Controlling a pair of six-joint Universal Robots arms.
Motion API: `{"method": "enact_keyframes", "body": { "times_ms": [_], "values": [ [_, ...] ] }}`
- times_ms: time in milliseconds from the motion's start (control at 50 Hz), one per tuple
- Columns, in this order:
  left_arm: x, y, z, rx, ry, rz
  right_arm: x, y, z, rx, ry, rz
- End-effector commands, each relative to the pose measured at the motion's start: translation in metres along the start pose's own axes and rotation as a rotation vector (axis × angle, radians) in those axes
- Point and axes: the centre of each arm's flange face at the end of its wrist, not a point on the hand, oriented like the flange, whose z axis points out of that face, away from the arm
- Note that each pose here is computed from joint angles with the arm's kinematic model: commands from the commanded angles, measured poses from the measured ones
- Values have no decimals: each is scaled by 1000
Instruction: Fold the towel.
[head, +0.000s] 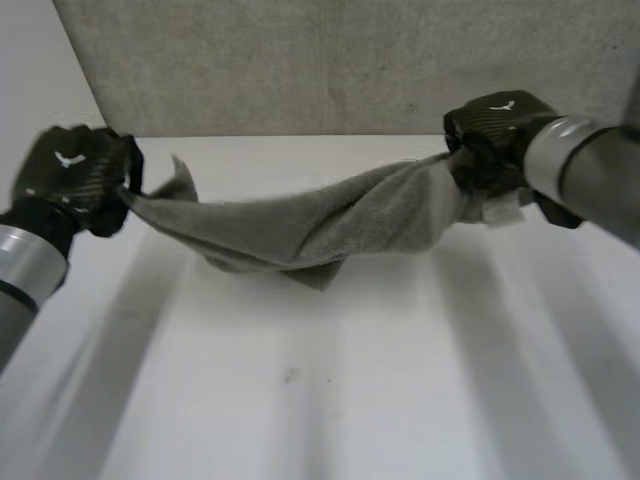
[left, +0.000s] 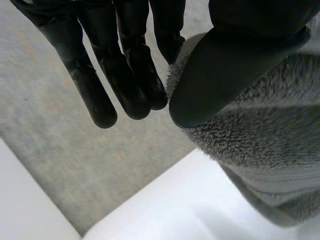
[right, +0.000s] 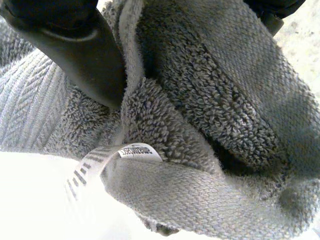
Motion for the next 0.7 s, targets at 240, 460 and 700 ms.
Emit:
{"method": "enact_keyframes", "body": {
  "times_ms": [240,460,700],
  "values": [
    [15,33,-5,-209,103,-62,1,51,4,-249,-277,116],
    [0,-30,75,73,-11,-56,23,-13,74,353,2,-14],
    [-3,-36,60,95,-95,-222,19,-5,55,239,-67,192]
  ]
}}
